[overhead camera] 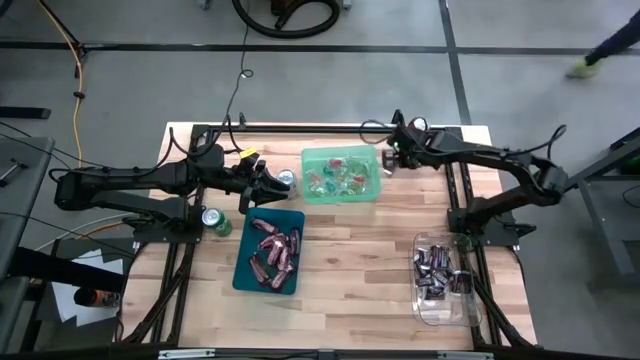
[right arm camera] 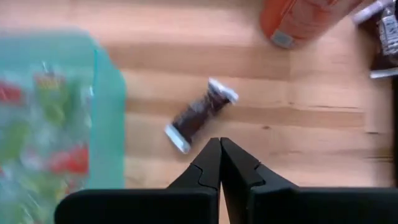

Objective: Organize candy in baskets
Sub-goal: Put the dark brown chocolate bar into the transparent bin

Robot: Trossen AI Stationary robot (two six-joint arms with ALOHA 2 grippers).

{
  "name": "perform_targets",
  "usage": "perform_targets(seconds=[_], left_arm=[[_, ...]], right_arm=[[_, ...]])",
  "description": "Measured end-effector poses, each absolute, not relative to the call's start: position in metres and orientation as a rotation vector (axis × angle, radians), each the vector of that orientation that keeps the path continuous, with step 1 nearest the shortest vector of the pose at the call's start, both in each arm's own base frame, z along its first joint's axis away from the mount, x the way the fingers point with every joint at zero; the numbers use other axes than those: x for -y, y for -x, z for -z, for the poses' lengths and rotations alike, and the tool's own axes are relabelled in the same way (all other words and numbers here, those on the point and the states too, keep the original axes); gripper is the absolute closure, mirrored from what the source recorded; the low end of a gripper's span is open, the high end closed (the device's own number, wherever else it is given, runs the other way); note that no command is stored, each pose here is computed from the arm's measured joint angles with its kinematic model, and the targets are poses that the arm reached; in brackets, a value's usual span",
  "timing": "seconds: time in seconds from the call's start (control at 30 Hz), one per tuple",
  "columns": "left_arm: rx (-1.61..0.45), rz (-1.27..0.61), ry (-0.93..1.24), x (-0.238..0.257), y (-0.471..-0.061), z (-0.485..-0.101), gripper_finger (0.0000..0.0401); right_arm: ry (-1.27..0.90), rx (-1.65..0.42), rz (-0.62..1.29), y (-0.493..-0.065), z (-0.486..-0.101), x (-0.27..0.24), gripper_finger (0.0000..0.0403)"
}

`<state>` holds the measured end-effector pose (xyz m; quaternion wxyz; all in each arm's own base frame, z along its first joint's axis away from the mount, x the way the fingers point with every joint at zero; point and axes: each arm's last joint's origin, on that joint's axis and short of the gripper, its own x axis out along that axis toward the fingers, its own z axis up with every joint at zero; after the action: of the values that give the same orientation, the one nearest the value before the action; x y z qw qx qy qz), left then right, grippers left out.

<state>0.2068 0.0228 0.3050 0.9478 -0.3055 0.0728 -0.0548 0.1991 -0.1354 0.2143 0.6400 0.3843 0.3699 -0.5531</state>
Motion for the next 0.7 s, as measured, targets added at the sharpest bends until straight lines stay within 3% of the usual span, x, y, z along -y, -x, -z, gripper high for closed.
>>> perform_targets(seconds=[0.17, 0.47, 0.7], left_arm=[[-0.148, 0.111, 0.623, -0.023, -0.207, -0.305, 0.0238], [-0.149, 0.111, 0.622, -0.023, -0.207, -0.305, 0.0238], [-0.148, 0.112, 0.622, -0.023, -0.207, -0.305, 0.0238]], right_arm=[[-0.99, -0.723, 1.269, -0.203, -0.211, 0.153, 0.0372], [-1.181, -0.671, 1.418, -0.213, -0.179, 0.17, 0.0235], [-1.227, -0.715, 1.522, -0.221, -0.146, 0.177, 0.0222]])
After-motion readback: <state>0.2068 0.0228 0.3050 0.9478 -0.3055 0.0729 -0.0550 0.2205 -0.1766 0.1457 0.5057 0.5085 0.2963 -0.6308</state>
